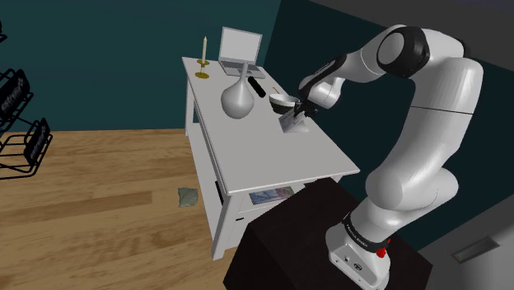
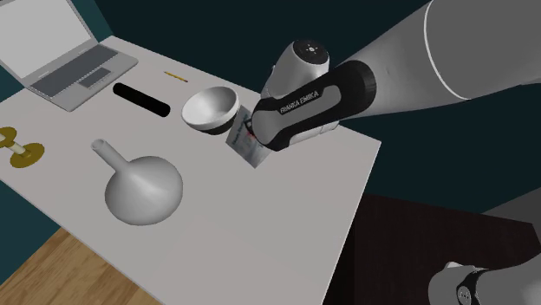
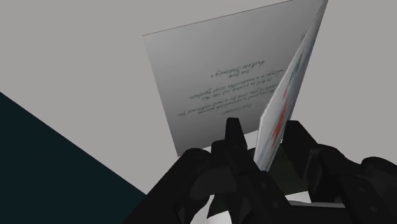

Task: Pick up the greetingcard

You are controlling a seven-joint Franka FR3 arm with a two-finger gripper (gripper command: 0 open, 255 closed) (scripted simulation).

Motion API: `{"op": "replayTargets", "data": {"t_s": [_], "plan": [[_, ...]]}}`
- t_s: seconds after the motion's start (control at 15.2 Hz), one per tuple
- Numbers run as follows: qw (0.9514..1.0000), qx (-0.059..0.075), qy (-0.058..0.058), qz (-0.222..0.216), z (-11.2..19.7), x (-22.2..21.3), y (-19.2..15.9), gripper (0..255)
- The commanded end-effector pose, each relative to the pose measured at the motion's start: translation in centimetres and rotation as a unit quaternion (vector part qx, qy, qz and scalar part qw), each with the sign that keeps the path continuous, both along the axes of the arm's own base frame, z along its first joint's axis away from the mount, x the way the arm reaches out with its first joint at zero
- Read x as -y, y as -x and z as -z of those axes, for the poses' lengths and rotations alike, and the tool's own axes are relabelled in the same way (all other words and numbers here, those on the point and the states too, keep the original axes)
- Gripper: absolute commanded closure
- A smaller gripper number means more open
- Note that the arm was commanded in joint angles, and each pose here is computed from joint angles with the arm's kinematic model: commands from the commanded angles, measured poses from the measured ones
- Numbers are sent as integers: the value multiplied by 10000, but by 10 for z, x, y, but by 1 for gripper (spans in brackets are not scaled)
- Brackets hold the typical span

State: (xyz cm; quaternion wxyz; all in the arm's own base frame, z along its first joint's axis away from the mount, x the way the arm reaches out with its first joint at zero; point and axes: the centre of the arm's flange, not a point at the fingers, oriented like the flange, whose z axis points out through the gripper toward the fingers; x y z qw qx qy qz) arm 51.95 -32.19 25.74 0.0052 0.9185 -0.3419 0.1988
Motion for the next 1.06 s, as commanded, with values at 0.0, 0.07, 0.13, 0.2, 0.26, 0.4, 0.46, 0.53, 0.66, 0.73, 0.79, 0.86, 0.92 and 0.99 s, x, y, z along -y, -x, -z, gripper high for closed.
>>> {"op": "replayTargets", "data": {"t_s": [0.0,0.07,0.13,0.2,0.26,0.4,0.46,0.53,0.66,0.73,0.79,0.86,0.92,0.99], "plan": [[10000,-53,-40,-37,-2,-4,-1,255],[10000,-53,-40,-37,-7,-4,-1,255],[10000,-53,-40,-37,-12,-4,-1,255],[10000,-53,-40,-37,-17,-4,-1,255],[10000,-53,-40,-37,-23,-4,-1,255],[10000,-53,-40,-37,-33,-4,-1,255],[10000,-53,-40,-37,-39,-4,-1,255],[10000,-53,-40,-37,-44,-4,-1,255],[10000,-53,-40,-37,-54,-4,-1,255],[10000,-53,-40,-37,-60,-4,-1,255],[10000,-53,-40,-37,-65,-4,-1,255],[10000,-53,-40,-37,-70,-4,-1,255],[10000,-53,-40,-37,-71,-4,-1,255],[10000,-53,-40,-37,-71,-4,-1,255]]}}
